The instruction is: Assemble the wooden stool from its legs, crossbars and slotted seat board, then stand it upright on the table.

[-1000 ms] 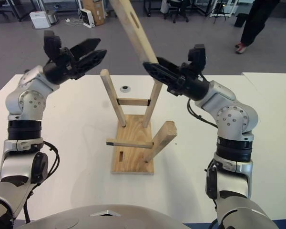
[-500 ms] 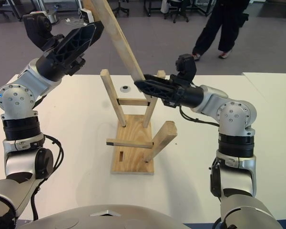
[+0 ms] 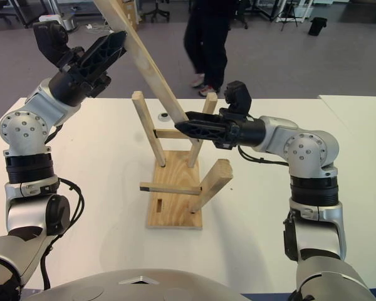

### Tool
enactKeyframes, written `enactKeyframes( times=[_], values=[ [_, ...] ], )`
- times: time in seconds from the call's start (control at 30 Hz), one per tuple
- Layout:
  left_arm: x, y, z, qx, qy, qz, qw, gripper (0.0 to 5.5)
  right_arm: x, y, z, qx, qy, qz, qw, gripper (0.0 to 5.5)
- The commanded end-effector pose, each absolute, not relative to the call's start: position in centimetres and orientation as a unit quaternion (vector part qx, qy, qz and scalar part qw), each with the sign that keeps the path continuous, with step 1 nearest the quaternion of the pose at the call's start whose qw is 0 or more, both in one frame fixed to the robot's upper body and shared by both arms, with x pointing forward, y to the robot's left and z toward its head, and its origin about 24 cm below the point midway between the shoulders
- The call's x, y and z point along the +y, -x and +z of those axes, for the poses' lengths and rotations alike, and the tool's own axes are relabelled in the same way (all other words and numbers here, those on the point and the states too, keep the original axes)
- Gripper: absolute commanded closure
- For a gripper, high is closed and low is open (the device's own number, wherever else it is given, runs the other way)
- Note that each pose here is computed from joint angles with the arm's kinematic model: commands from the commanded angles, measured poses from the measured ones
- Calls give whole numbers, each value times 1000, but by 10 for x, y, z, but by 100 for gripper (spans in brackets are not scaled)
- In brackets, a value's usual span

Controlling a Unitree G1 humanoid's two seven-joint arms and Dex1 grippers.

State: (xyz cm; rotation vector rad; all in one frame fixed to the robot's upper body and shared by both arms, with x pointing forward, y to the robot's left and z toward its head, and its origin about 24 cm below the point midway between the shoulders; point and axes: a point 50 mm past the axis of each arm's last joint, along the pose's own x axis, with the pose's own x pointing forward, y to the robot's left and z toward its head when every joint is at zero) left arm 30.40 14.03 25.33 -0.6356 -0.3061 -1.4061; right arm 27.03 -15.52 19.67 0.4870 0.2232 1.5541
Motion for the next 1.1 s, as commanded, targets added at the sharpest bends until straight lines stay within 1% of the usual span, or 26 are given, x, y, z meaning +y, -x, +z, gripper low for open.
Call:
enactKeyframes(
  times=[0.03, 0.33, 0.43, 0.5, 0.57, 0.6, 0.67, 0.73, 0.77, 0.8, 0.83, 0.87, 0.9, 0.93, 0.97, 1.0, 1.03, 1.1],
  values=[
    [139, -301, 252, -130, 284, -639, 703, 329, -156, -277, 197, 105, -195, 686, 693, 343],
    [140, -301, 244, -118, 284, -634, 710, 337, -157, -278, 193, 106, -177, 682, 702, 344],
    [146, -303, 243, -116, 276, -626, 720, 339, -161, -287, 198, 81, -172, 650, 736, 344],
    [156, -305, 245, -122, 261, -612, 736, 340, -167, -295, 206, 41, -178, 612, 769, 344],
    [164, -305, 251, -136, 250, -603, 745, 340, -175, -298, 212, 10, -197, 585, 787, 344],
    [166, -305, 255, -143, 246, -602, 746, 340, -178, -299, 217, -22, -209, 567, 797, 344],
    [169, -305, 262, -162, 244, -599, 745, 340, -186, -297, 228, -78, -226, 540, 807, 274],
    [174, -305, 274, -186, 244, -595, 743, 346, -199, -293, 242, -135, -235, 502, 821, 234],
    [181, -306, 280, -195, 244, -590, 744, 346, -211, -290, 249, -160, -233, 469, 836, 214],
    [187, -307, 284, -203, 244, -585, 746, 346, -221, -287, 251, -169, -231, 445, 848, 200],
    [194, -308, 289, -215, 247, -574, 750, 346, -232, -281, 246, -160, -215, 421, 866, 176],
    [201, -308, 292, -226, 251, -563, 754, 346, -241, -276, 236, -132, -190, 400, 887, 169],
    [209, -306, 294, -234, 251, -553, 759, 346, -250, -268, 204, -41, -90, 370, 924, 168],
    [215, -303, 294, -239, 250, -545, 763, 346, -256, -257, 173, 50, 7, 361, 931, 168],
    [220, -301, 294, -241, 246, -539, 769, 346, -261, -243, 144, 131, 76, 369, 917, 168],
    [225, -299, 294, -242, 240, -532, 775, 346, -264, -226, 119, 194, 121, 387, 893, 168],
    [229, -298, 294, -241, 234, -527, 781, 346, -265, -214, 102, 226, 136, 405, 876, 168],
    [235, -297, 292, -234, 215, -517, 794, 346, -258, -191, 81, 257, 137, 441, 849, 168]
  ],
)
